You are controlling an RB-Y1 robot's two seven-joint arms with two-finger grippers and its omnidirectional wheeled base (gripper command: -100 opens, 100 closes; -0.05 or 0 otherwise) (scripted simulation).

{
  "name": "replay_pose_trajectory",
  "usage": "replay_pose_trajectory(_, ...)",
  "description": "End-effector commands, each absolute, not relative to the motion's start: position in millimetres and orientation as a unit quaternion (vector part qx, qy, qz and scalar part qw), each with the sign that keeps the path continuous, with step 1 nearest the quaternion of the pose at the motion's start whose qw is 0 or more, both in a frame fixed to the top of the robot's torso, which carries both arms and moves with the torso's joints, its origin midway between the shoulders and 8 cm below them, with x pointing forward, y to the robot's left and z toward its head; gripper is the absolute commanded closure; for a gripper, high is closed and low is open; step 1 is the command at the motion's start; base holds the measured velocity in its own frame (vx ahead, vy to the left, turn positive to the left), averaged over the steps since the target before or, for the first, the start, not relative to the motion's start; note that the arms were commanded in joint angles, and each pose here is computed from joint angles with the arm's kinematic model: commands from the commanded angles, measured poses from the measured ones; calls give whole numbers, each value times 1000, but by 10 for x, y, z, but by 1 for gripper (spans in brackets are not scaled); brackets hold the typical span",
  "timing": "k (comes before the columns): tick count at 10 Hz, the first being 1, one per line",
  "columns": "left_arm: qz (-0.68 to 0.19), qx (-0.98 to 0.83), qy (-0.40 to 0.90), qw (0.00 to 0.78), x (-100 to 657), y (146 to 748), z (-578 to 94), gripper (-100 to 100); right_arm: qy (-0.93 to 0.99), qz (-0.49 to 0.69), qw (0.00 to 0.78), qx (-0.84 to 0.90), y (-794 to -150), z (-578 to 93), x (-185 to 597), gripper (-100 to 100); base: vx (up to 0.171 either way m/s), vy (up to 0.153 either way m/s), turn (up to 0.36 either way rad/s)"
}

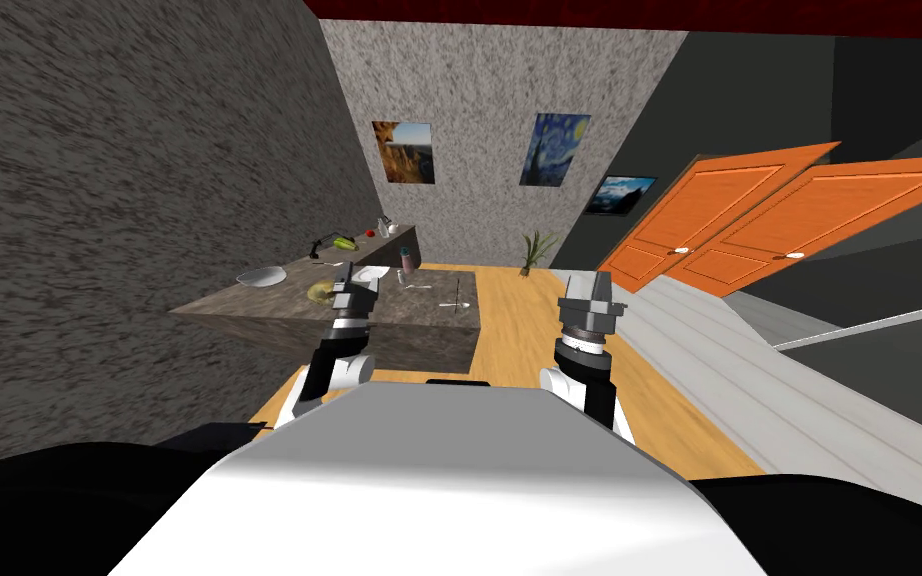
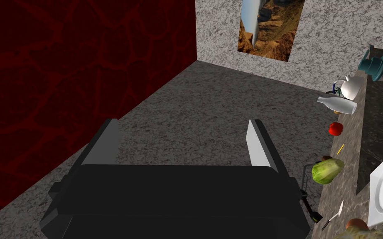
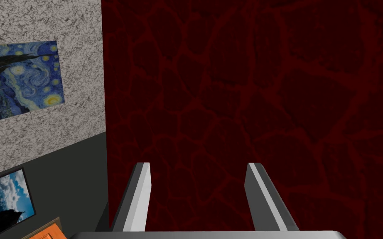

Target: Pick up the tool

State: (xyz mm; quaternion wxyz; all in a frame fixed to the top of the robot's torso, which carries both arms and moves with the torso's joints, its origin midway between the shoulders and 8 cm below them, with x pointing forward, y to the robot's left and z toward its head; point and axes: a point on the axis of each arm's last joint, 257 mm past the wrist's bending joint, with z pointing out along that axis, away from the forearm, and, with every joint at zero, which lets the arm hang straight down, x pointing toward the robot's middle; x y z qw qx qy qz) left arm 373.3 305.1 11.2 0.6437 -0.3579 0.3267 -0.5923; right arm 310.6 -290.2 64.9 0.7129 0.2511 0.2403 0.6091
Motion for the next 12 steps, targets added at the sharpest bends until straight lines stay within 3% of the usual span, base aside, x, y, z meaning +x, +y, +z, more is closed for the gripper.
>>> replay_pose_trajectory(1,-593,-374,336,629,3802,3101,16,-100,240,609,713,251,-2902,649,3106,0,24,-98,89)
replay_pose_trajectory(12,-581,-500,365,528,4115,3572,-593,-100,240,609,713,251,-2902,649,3106,0,26,-135,109)
